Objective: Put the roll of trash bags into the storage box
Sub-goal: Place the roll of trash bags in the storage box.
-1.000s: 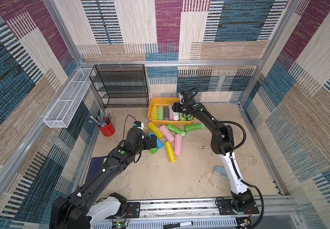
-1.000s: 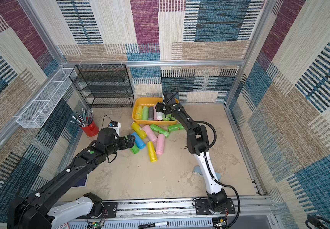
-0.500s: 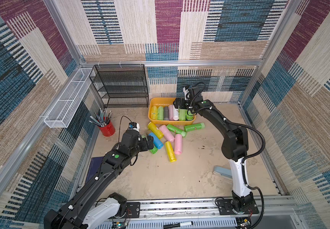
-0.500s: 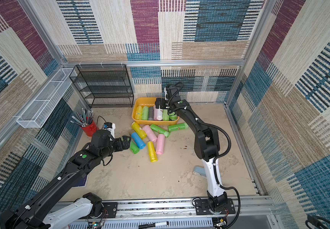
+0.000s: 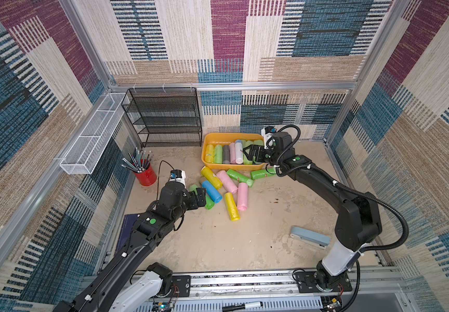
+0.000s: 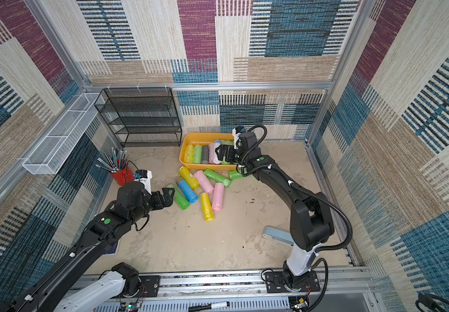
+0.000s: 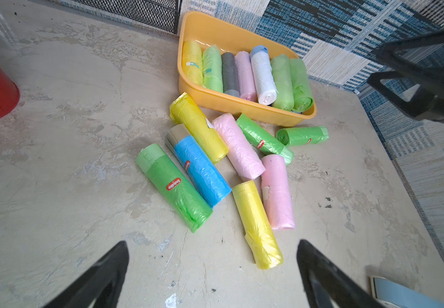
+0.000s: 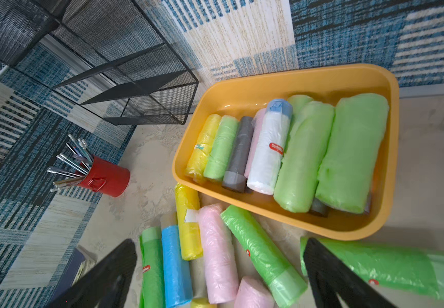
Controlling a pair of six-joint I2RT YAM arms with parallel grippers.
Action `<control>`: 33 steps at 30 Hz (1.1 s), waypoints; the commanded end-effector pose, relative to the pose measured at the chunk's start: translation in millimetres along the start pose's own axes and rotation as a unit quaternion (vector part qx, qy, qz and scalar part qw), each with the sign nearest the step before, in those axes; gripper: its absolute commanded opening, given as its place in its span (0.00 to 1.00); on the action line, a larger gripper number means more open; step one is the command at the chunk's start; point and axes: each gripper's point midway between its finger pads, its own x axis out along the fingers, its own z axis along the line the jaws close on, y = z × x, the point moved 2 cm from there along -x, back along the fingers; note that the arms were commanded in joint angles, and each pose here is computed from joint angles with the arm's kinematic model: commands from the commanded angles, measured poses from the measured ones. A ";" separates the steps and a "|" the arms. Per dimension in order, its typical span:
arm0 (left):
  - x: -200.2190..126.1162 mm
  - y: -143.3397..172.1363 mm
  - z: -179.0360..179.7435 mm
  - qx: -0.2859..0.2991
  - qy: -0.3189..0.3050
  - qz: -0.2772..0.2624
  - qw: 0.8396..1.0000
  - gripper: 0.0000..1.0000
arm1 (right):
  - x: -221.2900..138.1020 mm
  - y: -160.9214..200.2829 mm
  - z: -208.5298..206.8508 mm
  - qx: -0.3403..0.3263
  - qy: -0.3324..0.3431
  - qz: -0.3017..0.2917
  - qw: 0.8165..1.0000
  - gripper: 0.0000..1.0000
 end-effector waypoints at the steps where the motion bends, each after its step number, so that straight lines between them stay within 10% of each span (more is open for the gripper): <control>1: 1.9 0.7 -6.2 0.000 0.021 0.000 1.000 0.98 | -16.1 -2.2 6.5 0.017 -0.021 -0.028 0.999 0.99; 33: 65.7 33.3 -51.2 -0.037 0.131 0.095 0.986 0.95 | -57.8 171.7 -51.2 0.154 -0.018 0.077 0.985 0.99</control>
